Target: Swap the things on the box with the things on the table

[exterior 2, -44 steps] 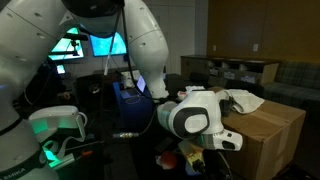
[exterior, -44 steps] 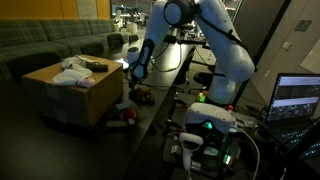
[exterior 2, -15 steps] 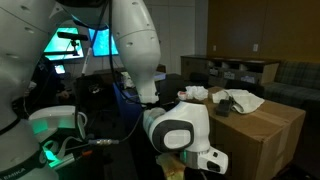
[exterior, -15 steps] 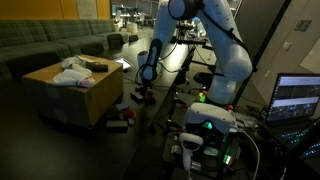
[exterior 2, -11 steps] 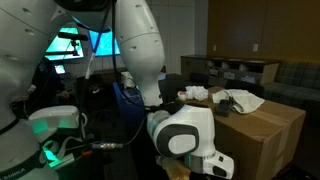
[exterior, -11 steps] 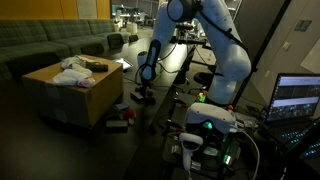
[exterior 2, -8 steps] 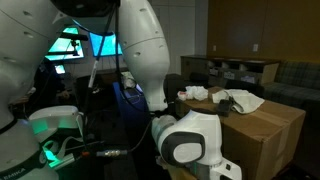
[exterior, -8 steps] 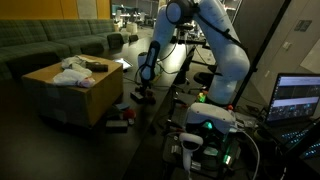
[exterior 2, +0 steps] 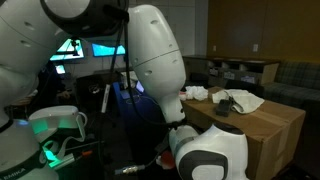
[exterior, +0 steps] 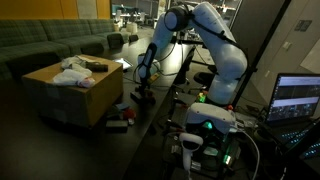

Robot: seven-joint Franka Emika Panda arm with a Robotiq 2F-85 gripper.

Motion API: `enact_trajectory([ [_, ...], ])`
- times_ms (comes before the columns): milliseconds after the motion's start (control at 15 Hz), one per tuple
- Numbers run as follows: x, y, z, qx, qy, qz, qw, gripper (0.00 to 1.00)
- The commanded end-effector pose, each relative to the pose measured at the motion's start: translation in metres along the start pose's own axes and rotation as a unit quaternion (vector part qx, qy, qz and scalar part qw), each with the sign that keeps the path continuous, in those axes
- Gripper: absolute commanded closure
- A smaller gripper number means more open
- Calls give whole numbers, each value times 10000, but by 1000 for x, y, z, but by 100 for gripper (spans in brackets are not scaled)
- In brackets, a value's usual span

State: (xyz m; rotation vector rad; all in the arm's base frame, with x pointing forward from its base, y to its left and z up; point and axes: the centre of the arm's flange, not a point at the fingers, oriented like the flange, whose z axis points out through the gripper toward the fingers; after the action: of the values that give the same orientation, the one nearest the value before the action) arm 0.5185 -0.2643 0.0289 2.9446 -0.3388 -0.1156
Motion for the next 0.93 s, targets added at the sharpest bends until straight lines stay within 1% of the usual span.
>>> enact_trajectory([
  [0,35,14,9,145,-98,79,9998,0],
  [67,38,15,10,164,-131,99,9997,11],
  [133,38,11,12,186,-140,114,9997,26],
  [400,45,8,16,205,-196,133,9995,58],
  [533,47,7,18,209,-214,123,9995,72],
  [733,50,7,16,225,-247,130,9994,94],
  [800,50,7,16,215,-252,130,9994,98],
  [867,51,8,16,178,-240,133,9995,99],
])
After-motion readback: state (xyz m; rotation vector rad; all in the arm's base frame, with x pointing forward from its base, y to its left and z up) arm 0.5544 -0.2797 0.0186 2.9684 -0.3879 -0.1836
